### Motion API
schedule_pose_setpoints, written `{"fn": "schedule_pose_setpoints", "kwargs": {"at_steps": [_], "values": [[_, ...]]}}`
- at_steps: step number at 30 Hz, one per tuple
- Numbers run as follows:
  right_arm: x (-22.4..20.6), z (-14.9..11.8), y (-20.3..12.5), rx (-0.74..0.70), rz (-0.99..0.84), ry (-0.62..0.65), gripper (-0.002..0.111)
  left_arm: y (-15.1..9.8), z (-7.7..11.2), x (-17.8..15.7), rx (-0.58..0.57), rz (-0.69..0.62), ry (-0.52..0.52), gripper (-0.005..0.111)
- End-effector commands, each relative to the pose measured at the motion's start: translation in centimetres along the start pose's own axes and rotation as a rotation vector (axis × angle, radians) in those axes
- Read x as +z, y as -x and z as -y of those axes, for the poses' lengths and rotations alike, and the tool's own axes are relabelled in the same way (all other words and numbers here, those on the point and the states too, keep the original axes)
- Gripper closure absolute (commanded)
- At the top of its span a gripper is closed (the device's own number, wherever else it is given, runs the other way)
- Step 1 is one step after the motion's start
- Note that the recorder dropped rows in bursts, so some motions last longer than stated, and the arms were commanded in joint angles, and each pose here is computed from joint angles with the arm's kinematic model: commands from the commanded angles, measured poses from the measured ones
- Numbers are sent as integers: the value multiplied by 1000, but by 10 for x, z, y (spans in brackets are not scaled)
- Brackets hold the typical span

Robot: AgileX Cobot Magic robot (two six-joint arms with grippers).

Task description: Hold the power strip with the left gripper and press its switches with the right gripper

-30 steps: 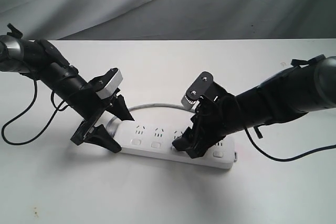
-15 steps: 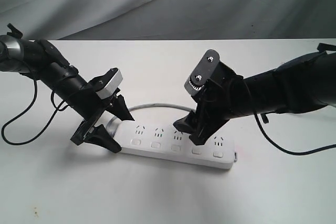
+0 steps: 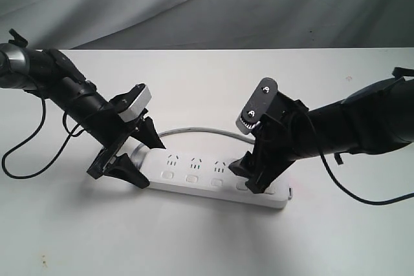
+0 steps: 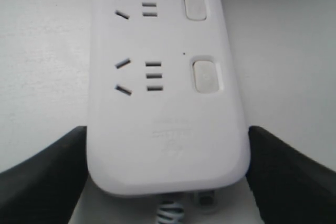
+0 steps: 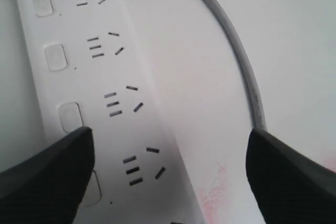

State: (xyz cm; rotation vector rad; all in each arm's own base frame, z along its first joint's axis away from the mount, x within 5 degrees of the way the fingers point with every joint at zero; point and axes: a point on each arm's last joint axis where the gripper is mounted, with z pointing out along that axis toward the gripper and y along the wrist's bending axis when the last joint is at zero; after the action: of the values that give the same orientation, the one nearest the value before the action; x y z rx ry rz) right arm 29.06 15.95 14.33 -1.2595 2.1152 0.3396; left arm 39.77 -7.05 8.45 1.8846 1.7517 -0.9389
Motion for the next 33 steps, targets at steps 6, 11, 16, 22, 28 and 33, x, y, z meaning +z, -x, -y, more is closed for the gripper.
{"fn": "schedule_pose_setpoints", "kwargs": {"at_steps": [6,11,16,22,28,33], "values": [[-3,-1,-10,43,-5,35,35,1,-1,-4,10,-5,9,62],[-4,1,-11,45,-8,27,35,1,-1,-4,10,-5,9,62],[0,1,-14,49,-20,32,35,1,-1,-4,10,-5,9,62],[14,-1,-26,72,-65,57,35,1,-1,-4,10,-5,9,62],[14,2,-27,71,-77,26,35,1,-1,-4,10,-5,9,62],[14,6,-28,69,-94,-14,35,1,-1,-4,10,-5,9,62]]}}
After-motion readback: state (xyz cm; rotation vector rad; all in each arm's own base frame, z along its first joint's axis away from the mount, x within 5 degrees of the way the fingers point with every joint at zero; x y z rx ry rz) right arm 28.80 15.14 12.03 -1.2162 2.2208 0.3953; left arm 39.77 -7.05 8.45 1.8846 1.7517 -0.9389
